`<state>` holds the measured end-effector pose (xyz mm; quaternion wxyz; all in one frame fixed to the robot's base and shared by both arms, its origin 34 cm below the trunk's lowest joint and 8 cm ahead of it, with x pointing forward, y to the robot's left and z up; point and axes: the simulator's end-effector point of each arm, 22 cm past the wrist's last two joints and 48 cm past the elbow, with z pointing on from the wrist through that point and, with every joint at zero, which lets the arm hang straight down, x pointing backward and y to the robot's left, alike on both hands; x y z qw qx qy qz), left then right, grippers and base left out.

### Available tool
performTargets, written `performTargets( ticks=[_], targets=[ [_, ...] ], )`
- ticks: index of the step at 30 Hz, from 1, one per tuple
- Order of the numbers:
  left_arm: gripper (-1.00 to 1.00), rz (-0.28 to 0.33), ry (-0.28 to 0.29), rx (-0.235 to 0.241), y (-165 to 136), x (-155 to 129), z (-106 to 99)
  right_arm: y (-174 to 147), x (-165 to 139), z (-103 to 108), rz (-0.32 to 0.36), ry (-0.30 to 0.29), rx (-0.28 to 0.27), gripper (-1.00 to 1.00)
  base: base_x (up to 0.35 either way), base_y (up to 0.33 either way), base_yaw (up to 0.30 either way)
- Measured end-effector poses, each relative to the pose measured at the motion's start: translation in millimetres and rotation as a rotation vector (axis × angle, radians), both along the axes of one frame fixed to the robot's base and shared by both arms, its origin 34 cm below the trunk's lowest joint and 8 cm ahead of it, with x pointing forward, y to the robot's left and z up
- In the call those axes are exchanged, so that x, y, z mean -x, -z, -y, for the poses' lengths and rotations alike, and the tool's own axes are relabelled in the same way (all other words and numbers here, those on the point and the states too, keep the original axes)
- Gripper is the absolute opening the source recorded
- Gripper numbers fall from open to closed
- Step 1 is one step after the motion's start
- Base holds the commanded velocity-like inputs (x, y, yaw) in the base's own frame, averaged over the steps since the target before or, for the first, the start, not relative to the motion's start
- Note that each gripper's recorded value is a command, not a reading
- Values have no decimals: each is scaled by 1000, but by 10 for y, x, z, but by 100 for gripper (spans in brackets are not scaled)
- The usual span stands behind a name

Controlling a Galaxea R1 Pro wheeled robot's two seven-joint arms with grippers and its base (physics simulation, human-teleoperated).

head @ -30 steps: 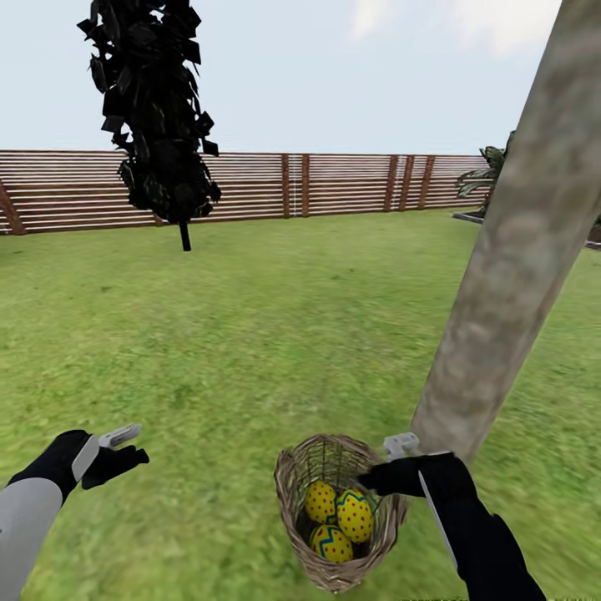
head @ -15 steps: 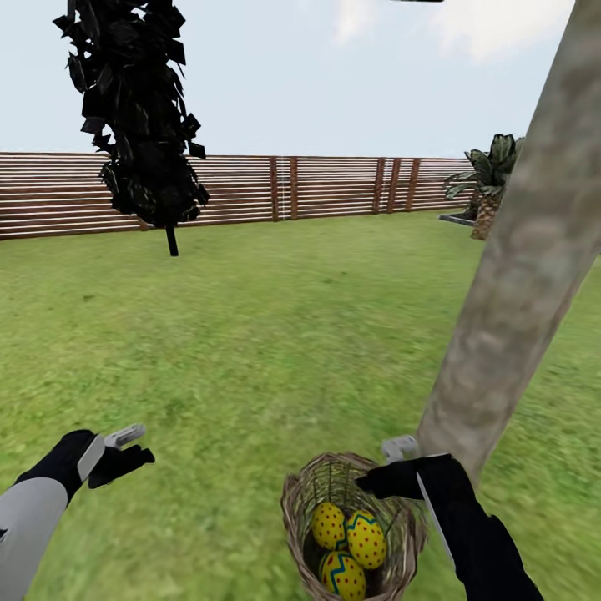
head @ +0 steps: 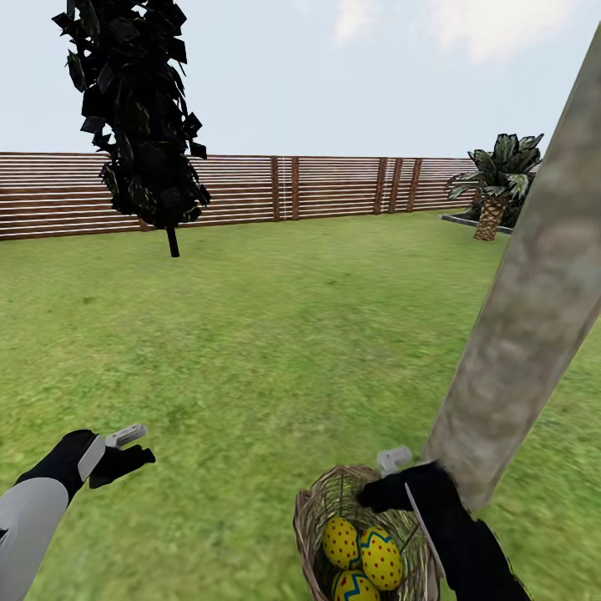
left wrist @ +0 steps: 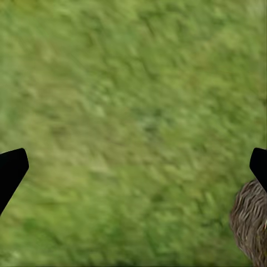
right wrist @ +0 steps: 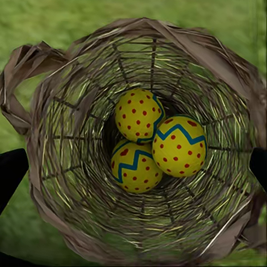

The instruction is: Take the three Easter eggs out of the wicker basket on the lawn in the garden, then place them on the lawn next to a single tree (choose any tree) so that all three eggs are next to the same tree and none are left in the basket.

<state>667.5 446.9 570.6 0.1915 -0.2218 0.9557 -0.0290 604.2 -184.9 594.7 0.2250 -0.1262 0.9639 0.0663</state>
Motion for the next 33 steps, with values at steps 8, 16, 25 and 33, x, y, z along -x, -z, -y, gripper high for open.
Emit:
performTargets(
  ticks=[8, 16, 25, 33],
  targets=[
    [100, -3, 0, -2, 6, 6, 2, 143, -4, 192, 3, 76, 142, 100, 0, 0, 0],
    [100, -2, 7, 4, 16, -8, 66, 84, -157, 120, 86, 57, 118, 100, 0, 0, 0],
    [100, -3, 8, 5, 159, 15, 74, 231, -135, 88, 87, 50, 113, 100, 0, 0, 0],
    [100, -3, 8, 5, 322, 40, 78, 387, -113, 83, 90, 49, 113, 100, 0, 0, 0]
  ],
)
